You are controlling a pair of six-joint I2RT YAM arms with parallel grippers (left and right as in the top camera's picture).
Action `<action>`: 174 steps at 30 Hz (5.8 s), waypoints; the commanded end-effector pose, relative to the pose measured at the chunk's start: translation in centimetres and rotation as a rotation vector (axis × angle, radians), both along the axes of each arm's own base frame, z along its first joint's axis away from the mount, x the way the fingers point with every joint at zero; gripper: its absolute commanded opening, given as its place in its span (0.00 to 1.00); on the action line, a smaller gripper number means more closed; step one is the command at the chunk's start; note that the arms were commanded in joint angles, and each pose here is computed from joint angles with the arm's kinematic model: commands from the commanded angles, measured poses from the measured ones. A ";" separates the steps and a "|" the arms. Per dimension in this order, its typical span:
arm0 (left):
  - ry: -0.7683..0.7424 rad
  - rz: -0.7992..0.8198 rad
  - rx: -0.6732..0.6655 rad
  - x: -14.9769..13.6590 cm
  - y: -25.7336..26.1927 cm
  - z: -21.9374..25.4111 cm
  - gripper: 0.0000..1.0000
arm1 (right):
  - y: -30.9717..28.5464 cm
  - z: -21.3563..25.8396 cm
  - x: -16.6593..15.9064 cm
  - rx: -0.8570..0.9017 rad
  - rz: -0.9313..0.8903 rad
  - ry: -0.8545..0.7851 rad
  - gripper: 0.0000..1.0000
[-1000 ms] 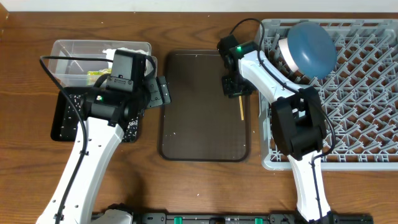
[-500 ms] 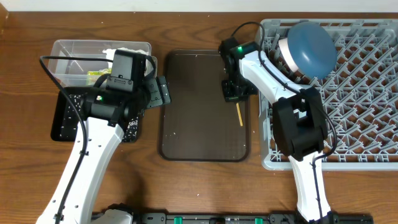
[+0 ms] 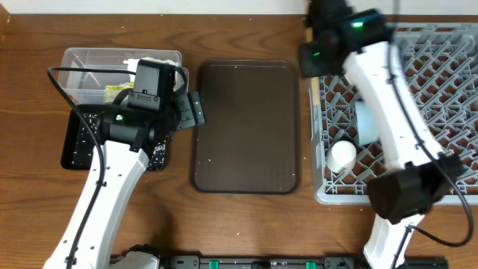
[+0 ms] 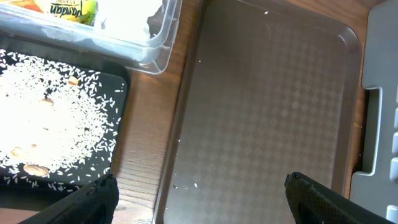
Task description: Sort waste into correct bins and load items into the dishwasher rack
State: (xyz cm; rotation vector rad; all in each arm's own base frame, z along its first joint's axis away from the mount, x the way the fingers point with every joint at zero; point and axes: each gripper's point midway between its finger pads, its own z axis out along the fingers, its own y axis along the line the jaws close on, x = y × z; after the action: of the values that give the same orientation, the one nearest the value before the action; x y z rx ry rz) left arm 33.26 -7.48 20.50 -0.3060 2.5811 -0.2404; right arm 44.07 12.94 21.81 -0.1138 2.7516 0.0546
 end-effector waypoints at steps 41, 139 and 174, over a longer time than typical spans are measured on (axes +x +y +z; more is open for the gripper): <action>-0.005 0.000 0.007 0.1 0.2 0.1 0.88 | -4.3 11.3 -5.7 0.064 0.024 -0.227 0.99; -0.005 0.001 0.008 0.1 0.2 0.1 0.88 | -10.9 -6.0 -19.5 0.131 -0.023 -1.105 0.99; -0.907 0.030 0.111 -7.9 7.1 -5.7 0.88 | -10.9 -6.0 -19.5 0.131 -0.023 -1.106 0.99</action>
State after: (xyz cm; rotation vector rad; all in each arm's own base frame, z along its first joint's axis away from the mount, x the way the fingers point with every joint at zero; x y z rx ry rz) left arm 25.59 -0.88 15.09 -0.1453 1.6895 -0.2149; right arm 24.55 2.21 15.86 -0.0446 1.6409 0.1356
